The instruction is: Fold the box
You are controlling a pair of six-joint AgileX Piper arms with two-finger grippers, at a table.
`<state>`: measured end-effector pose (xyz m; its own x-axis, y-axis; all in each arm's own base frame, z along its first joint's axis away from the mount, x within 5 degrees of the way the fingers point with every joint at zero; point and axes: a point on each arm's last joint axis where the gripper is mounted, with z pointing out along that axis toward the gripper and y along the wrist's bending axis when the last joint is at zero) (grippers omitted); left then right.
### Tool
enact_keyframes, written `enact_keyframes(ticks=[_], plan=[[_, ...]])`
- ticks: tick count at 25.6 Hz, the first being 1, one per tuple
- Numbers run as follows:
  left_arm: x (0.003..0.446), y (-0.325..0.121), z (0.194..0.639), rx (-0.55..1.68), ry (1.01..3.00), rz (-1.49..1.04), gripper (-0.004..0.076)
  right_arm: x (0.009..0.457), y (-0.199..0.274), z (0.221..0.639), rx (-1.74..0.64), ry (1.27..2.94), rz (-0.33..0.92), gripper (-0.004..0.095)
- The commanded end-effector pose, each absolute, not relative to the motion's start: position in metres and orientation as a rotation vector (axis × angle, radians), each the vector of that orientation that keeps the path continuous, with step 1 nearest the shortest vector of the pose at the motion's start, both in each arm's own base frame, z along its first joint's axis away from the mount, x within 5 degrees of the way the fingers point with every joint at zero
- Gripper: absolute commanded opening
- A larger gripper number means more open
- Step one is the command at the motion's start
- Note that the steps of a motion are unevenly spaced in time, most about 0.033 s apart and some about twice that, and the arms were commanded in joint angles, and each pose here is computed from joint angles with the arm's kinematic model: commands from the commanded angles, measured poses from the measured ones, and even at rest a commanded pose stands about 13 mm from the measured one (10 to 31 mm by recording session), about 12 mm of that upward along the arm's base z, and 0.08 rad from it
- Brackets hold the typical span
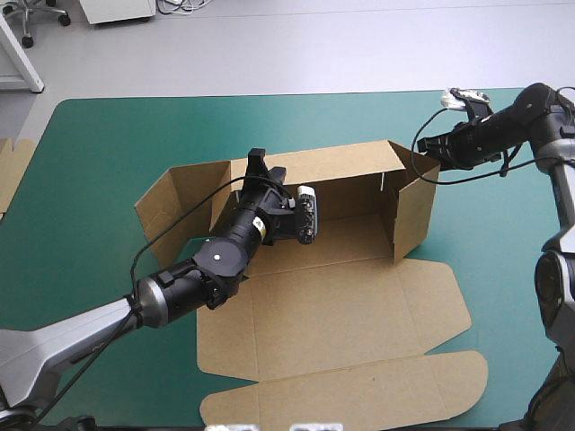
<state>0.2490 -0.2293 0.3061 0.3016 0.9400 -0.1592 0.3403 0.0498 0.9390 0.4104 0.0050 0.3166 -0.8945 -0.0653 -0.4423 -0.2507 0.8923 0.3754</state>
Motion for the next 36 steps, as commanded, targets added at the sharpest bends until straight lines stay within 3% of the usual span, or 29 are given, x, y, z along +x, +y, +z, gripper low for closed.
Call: enact_keyframes(ticks=[1,7,16,36], plan=[[0.247,-0.224,0.330,1.430,1.196,0.734,-0.0010,0.388,0.011,0.361,-0.261,2.470,0.625,0.0283],[0.247,-0.224,0.330,1.430,1.196,0.734,-0.0010,0.359,0.015,0.372,-0.288,2.395,0.621,0.0283],[0.247,-0.223,0.330,1.426,1.200,0.741,-0.0010,0.328,0.027,0.337,-0.346,2.268,0.738,0.0283],[0.248,-0.222,0.330,1.414,1.214,0.756,-0.0010,0.296,0.046,0.333,-0.431,2.280,0.768,0.0283]])
